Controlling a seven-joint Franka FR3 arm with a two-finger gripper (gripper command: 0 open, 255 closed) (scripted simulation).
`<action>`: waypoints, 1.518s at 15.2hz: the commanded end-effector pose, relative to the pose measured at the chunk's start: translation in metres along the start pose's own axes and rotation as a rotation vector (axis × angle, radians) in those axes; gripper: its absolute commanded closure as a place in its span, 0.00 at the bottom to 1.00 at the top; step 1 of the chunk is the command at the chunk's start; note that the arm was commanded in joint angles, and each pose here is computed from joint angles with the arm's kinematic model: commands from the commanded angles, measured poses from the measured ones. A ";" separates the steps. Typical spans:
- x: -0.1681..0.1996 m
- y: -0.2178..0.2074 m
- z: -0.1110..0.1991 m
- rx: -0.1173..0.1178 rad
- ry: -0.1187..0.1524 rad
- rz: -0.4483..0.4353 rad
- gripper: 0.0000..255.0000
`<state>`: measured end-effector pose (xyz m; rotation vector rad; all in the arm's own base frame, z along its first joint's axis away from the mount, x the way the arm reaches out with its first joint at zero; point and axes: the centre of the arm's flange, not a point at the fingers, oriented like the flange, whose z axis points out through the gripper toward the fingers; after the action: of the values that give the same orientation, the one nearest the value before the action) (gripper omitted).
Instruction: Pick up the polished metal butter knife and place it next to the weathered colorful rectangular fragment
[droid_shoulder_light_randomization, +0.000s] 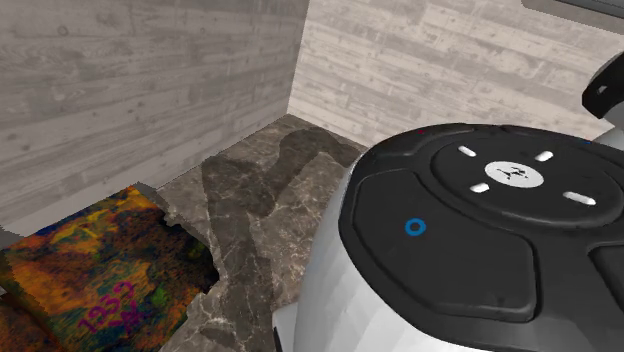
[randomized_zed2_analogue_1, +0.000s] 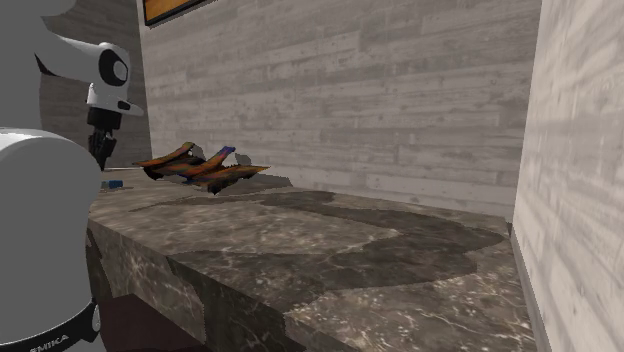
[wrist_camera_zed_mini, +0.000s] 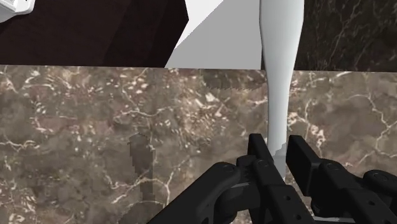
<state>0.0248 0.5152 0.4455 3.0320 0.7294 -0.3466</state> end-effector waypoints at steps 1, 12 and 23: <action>0.000 0.000 0.011 0.000 0.000 0.000 1.00; 0.013 0.003 0.067 0.000 0.000 0.000 1.00; 0.020 0.005 0.098 0.000 0.000 0.000 1.00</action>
<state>0.0231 0.5143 0.3453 3.0324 0.7294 -0.3461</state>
